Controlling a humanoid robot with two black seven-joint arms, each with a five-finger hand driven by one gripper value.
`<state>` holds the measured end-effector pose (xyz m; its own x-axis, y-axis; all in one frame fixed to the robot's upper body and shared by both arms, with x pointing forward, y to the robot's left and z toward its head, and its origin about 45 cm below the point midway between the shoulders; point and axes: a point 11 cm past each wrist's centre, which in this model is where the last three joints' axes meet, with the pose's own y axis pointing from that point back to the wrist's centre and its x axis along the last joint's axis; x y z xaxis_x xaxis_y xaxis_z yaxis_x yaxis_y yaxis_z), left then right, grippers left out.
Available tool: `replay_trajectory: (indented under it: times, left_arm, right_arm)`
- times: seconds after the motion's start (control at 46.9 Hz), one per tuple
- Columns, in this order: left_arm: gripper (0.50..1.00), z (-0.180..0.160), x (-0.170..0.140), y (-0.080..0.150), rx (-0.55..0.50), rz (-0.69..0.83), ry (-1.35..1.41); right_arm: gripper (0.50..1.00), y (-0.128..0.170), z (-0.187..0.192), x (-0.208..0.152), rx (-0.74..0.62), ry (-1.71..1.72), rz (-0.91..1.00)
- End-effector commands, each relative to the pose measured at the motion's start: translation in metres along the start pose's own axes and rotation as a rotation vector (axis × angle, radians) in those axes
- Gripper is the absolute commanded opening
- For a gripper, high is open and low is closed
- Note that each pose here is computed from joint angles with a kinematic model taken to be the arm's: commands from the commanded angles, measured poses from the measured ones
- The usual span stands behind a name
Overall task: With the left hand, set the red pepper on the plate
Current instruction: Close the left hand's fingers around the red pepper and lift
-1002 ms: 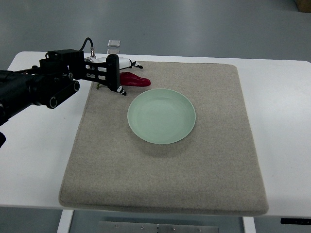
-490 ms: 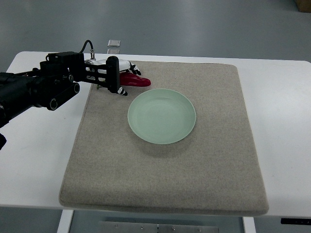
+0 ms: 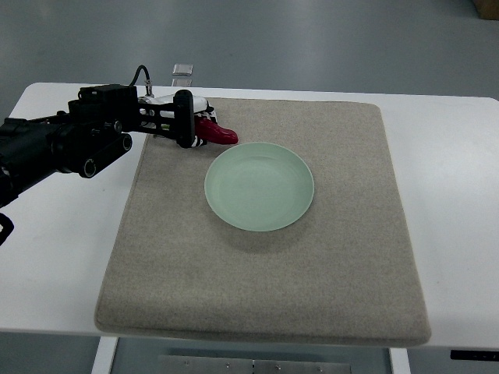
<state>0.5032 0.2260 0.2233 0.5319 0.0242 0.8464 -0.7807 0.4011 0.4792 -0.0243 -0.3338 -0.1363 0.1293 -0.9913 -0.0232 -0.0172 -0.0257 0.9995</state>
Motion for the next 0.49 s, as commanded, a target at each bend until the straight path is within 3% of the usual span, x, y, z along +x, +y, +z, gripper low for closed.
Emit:
replay_trajectory:
  times: [0.0, 0.469]
  left_arm:
    - [0.500, 0.000, 0.001, 0.000, 0.000, 0.000, 0.000]
    - [0.500, 0.008, 0.022, 0.001, -0.014, 0.055, 0.007]
  right_arm:
    - [0.928, 0.000, 0.000, 0.000, 0.000, -0.001, 0.000]
    - [0.928, 0.000, 0.000, 0.000, 0.000, -0.001, 0.000]
